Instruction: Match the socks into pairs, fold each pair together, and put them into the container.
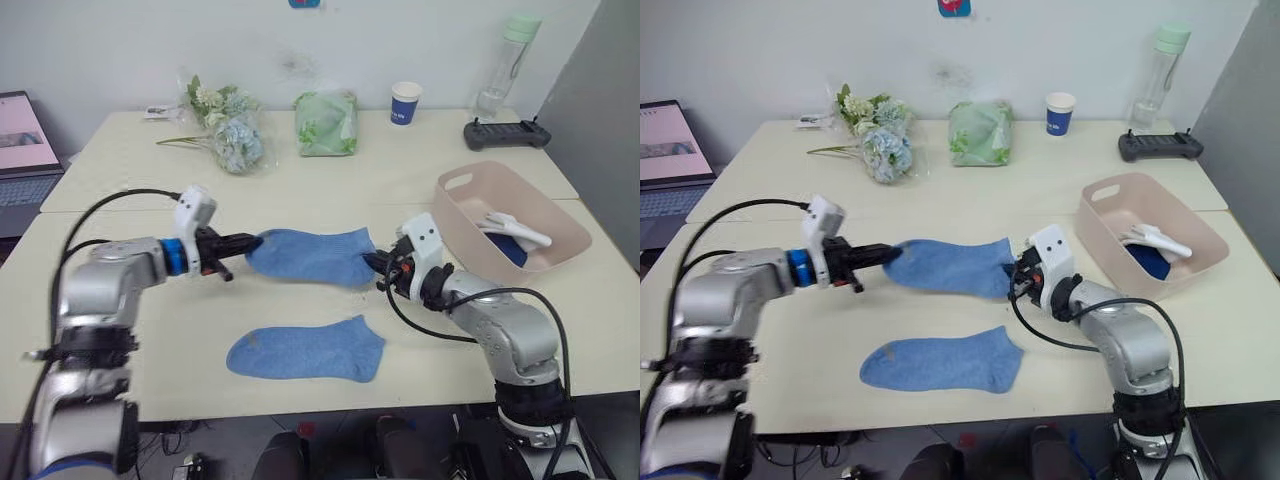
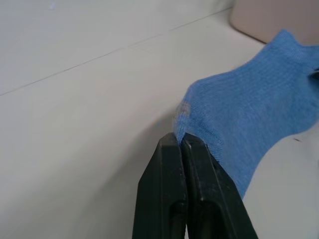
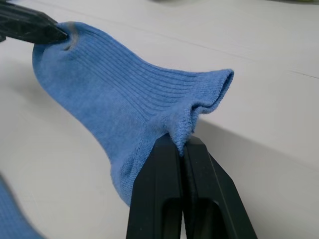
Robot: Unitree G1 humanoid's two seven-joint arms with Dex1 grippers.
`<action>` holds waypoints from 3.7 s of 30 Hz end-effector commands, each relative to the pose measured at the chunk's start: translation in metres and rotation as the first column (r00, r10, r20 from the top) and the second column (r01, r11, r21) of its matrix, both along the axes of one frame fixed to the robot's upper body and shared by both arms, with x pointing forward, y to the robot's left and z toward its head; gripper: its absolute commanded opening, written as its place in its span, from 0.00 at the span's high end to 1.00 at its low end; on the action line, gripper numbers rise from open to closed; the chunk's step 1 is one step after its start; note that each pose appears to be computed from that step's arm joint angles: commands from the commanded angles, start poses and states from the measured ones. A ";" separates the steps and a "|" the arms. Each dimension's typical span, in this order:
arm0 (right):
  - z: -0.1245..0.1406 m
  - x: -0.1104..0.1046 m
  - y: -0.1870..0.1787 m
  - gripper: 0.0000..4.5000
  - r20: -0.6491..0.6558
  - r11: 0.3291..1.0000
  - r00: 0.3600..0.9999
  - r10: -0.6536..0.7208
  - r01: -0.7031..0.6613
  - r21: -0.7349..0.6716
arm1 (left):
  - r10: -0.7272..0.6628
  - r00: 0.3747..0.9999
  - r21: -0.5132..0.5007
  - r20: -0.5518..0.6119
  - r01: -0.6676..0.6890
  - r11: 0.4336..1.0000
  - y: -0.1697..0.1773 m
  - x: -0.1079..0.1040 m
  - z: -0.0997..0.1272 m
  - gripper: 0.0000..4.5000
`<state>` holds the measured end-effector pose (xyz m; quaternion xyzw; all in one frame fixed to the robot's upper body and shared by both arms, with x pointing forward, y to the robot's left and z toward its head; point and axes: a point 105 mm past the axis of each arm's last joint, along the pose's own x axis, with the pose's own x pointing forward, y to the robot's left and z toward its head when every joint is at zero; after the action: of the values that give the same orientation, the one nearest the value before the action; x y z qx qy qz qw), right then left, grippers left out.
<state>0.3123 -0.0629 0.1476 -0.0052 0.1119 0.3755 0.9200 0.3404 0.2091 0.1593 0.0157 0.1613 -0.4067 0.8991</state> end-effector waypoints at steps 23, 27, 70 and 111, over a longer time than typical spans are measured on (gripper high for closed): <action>-0.048 -0.093 -0.017 0.99 -0.283 0.978 0.950 0.130 -0.169 -0.118 | 0.037 0.959 0.012 -0.281 -0.035 0.999 0.001 -0.097 -0.078 1.00; -0.054 -0.092 -0.019 0.99 -0.286 0.978 0.952 0.111 -0.156 -0.140 | 0.021 0.957 0.043 -0.291 -0.009 0.999 0.000 -0.099 -0.086 1.00; -0.086 -0.100 0.010 0.99 -0.205 0.875 0.914 0.351 -0.398 -0.276 | -0.262 0.933 0.293 -0.248 0.330 0.897 -0.037 -0.111 -0.108 1.00; -0.059 -0.090 -0.016 0.48 -0.046 0.999 0.998 0.036 -0.036 0.002 | -0.295 0.952 0.247 -0.081 0.306 0.919 -0.052 -0.110 -0.112 1.00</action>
<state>0.2229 -0.0830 0.0786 -0.0041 0.1495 0.3896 0.9088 0.2372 0.1550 0.0609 0.1529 0.2006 -0.5146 0.8195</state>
